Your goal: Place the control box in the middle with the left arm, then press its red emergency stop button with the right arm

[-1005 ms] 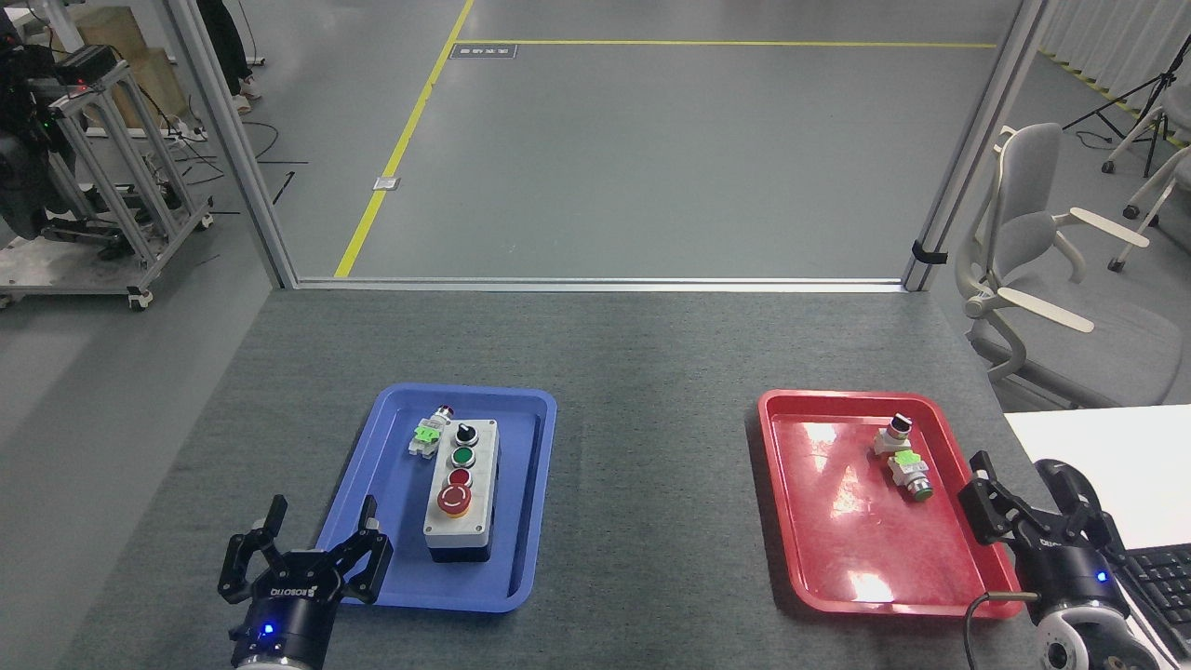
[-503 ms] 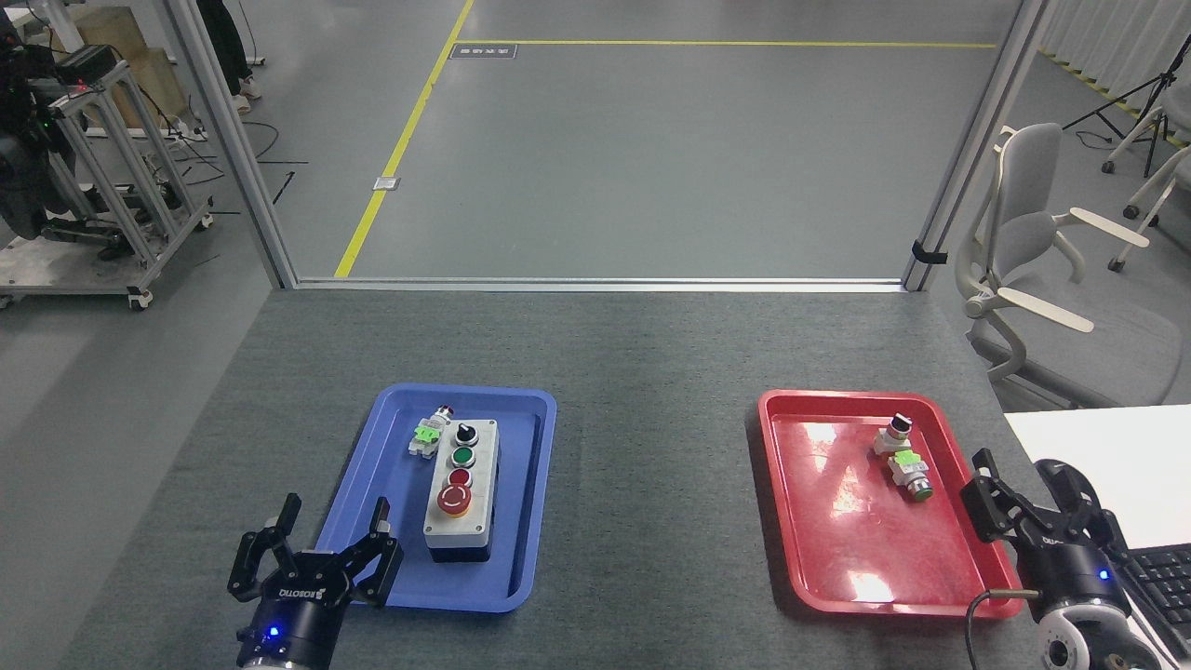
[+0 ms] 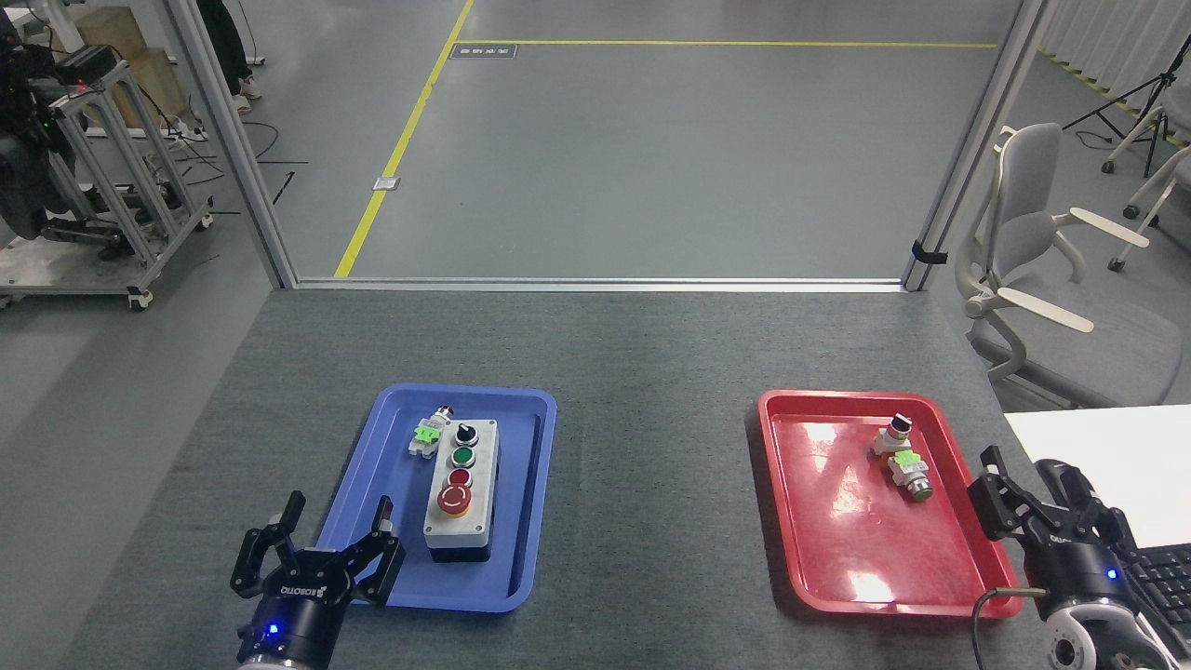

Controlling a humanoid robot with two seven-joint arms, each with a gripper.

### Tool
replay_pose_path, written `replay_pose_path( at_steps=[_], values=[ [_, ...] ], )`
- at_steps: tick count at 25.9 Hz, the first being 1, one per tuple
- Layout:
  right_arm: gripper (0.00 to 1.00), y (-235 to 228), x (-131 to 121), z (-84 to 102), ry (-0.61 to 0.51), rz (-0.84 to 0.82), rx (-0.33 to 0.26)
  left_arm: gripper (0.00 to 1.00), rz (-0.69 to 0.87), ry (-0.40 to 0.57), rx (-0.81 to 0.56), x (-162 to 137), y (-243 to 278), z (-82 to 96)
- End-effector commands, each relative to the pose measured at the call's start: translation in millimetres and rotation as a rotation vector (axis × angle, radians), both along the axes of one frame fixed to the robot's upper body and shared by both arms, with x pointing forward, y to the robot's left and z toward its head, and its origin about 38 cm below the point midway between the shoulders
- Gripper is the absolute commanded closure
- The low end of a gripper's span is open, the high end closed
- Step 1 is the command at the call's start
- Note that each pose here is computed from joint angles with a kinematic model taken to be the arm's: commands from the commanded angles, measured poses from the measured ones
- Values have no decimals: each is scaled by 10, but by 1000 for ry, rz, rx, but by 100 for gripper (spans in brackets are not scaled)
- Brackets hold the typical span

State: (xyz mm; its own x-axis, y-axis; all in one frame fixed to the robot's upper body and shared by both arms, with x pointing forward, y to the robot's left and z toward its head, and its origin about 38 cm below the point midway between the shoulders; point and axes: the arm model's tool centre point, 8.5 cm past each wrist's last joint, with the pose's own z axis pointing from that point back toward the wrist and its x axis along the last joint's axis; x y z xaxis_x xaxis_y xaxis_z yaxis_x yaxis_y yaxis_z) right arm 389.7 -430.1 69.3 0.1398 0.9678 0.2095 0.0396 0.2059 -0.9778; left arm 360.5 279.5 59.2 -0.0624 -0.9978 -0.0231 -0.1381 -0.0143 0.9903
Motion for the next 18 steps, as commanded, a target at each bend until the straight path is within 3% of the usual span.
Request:
replay_pose_path(
  at_steps=[1, 18],
  values=[
    [0, -21, -13, 4, -4, -4, 4, 1, -15, -14, 4, 32, 11, 62],
    [0, -17, -25, -22, 2, -3, 6, 1, 24, 9, 1, 38, 28, 13]
  ],
)
